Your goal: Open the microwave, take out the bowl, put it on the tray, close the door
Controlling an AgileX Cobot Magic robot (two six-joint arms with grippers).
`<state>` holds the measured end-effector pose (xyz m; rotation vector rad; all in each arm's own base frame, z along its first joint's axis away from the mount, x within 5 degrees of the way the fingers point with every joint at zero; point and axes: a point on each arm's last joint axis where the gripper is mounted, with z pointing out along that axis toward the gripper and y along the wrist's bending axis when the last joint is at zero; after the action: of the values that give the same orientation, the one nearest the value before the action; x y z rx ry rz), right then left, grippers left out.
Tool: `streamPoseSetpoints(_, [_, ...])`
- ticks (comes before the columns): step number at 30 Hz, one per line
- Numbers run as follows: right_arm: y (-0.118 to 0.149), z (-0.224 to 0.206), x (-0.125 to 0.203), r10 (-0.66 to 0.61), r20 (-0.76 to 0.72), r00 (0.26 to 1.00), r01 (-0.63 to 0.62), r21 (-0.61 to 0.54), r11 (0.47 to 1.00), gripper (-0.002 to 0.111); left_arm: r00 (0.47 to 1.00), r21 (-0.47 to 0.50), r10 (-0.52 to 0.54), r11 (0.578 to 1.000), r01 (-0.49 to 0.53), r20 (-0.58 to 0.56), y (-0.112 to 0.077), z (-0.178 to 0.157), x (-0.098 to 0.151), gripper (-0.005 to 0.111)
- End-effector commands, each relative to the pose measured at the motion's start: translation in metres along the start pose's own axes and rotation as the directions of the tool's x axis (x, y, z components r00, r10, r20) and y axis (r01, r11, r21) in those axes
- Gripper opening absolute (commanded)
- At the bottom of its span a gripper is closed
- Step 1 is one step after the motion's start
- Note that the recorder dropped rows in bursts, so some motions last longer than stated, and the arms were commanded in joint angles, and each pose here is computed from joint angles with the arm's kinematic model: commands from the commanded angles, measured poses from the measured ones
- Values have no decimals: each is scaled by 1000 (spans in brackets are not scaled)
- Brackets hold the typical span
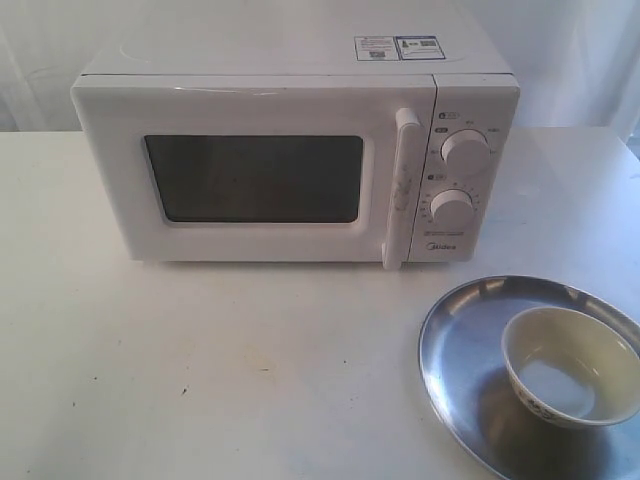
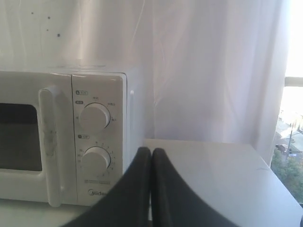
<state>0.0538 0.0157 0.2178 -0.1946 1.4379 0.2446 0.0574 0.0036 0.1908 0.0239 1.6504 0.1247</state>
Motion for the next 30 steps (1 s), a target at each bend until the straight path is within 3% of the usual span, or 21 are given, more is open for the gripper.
streamPoseSetpoints(1, [0, 0, 4, 1, -32, 1000, -1, 5, 1000, 0, 1000, 1, -8, 1000, 7, 9, 0, 0, -1, 0])
streamPoseSetpoints(30, [0, 0, 5, 1, -37, 999, -1, 1, 1000, 0, 1000, 1, -8, 1000, 7, 9, 0, 0, -1, 0])
